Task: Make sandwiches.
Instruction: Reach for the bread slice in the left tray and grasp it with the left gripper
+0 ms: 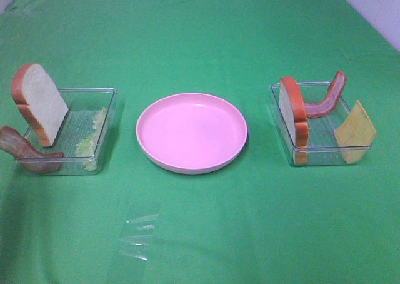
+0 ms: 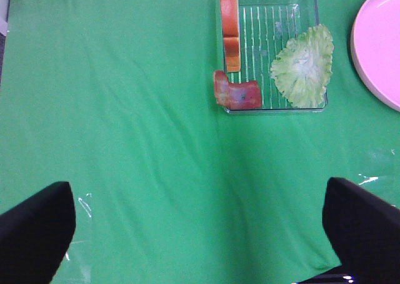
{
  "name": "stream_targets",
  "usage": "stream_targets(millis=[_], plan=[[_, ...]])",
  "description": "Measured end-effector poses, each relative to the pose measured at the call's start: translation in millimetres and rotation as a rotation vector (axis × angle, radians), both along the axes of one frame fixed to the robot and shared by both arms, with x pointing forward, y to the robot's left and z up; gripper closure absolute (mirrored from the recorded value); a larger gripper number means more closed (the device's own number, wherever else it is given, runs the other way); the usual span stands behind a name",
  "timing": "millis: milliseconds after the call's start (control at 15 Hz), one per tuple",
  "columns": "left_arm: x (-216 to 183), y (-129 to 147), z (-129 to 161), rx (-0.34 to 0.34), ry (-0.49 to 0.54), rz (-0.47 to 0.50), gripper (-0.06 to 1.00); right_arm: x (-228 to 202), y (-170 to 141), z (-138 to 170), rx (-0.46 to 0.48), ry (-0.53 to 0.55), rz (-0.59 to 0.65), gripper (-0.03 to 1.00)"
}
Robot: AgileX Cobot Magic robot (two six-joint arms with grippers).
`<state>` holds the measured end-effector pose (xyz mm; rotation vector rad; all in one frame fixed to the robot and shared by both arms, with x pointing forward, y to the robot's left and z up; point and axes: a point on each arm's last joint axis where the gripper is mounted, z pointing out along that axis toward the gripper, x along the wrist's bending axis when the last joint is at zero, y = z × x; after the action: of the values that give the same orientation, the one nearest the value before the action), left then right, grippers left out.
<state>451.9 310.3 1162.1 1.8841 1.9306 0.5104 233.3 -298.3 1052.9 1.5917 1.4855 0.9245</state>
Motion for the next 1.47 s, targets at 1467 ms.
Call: stream_targets(millis=[1467], plan=[[239.1, -32.9, -195.6, -0.03, 0.431, -0.086, -0.05, 0.0, 0.0, 0.0, 0.0, 0.0, 0.0, -0.02]])
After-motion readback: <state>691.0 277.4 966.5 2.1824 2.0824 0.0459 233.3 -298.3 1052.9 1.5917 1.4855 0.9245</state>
